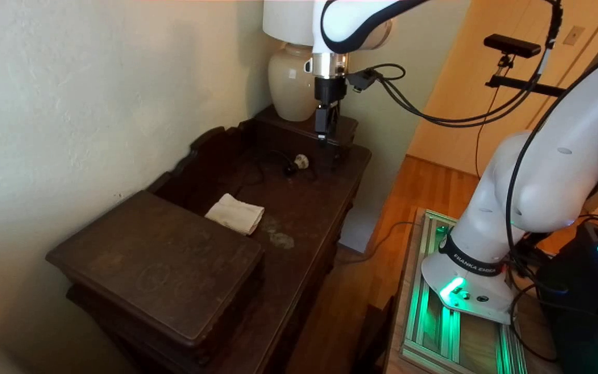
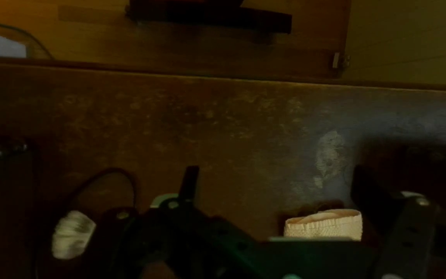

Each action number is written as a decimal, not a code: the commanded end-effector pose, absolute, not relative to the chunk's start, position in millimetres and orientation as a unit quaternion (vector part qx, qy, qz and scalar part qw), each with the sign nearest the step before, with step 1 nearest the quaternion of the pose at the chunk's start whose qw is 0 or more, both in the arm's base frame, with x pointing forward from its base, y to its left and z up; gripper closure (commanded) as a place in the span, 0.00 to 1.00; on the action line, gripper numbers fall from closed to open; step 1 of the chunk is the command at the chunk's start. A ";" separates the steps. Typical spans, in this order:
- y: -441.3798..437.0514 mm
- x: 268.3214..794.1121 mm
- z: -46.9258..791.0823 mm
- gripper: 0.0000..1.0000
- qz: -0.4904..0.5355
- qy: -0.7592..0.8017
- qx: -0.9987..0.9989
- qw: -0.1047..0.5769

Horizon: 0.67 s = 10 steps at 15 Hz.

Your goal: Use the towel to wipe the lamp

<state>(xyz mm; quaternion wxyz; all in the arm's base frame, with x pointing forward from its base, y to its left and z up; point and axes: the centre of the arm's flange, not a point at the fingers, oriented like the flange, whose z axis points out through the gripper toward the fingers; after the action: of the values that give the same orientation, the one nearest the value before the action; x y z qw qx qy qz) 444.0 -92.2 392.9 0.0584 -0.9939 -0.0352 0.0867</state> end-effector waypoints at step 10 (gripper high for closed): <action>10.7 569.1 331.4 0.00 0.092 -0.125 -0.982 0.112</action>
<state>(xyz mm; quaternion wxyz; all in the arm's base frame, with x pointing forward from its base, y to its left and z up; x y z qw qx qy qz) 569.4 11.2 331.3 0.1120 -0.9814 -0.1256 0.0922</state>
